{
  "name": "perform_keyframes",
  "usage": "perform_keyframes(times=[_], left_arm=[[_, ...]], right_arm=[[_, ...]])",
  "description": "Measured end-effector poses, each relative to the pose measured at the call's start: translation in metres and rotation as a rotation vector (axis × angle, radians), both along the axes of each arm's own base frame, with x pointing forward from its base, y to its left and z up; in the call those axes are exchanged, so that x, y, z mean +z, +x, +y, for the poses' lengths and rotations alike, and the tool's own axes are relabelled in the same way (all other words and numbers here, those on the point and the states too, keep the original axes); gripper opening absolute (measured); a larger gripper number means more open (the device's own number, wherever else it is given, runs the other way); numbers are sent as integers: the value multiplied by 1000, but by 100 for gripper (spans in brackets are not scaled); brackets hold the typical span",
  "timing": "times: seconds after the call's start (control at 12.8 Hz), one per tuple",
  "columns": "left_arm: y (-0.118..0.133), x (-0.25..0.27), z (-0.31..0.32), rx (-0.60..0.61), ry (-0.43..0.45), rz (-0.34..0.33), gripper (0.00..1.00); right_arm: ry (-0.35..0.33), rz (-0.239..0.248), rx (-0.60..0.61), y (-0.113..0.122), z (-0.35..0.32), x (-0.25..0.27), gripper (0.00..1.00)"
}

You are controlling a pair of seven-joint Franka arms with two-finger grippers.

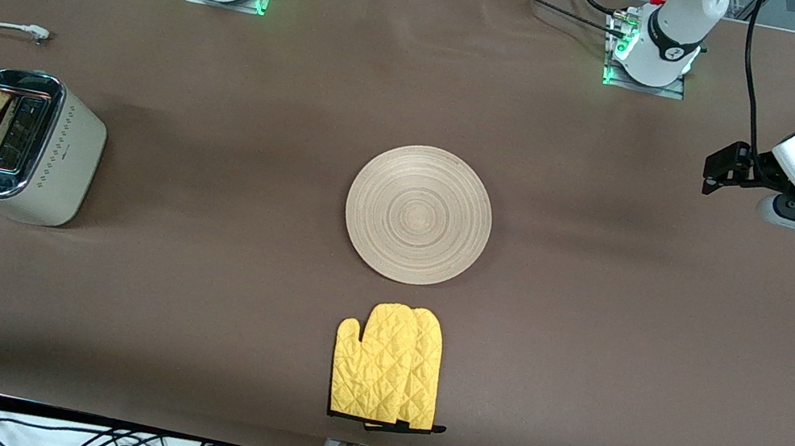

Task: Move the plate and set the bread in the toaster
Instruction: 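Lower the bread into the toaster slot with the right gripper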

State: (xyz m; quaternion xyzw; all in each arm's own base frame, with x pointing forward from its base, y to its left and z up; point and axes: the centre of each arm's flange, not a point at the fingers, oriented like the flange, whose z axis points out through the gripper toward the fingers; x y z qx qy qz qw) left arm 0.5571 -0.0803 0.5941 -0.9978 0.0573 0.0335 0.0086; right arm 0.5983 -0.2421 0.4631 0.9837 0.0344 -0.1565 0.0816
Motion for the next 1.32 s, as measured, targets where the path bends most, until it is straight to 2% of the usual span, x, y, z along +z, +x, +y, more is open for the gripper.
perform_keyframes(times=[0.47, 0.86, 0.93, 1.32], left_arm=[[0, 0, 0, 0, 0, 0, 100], [0, 0, 0, 0, 0, 0, 100], [0, 0, 0, 0, 0, 0, 100], [0, 0, 0, 0, 0, 0, 100]], right_arm=[[-3, 2, 44, 22, 27, -29, 7], [-17, -18, 25, 34, 54, -37, 7], [-16, -21, 12, 36, 56, -40, 13], [17, -40, -20, 39, 59, -46, 67]])
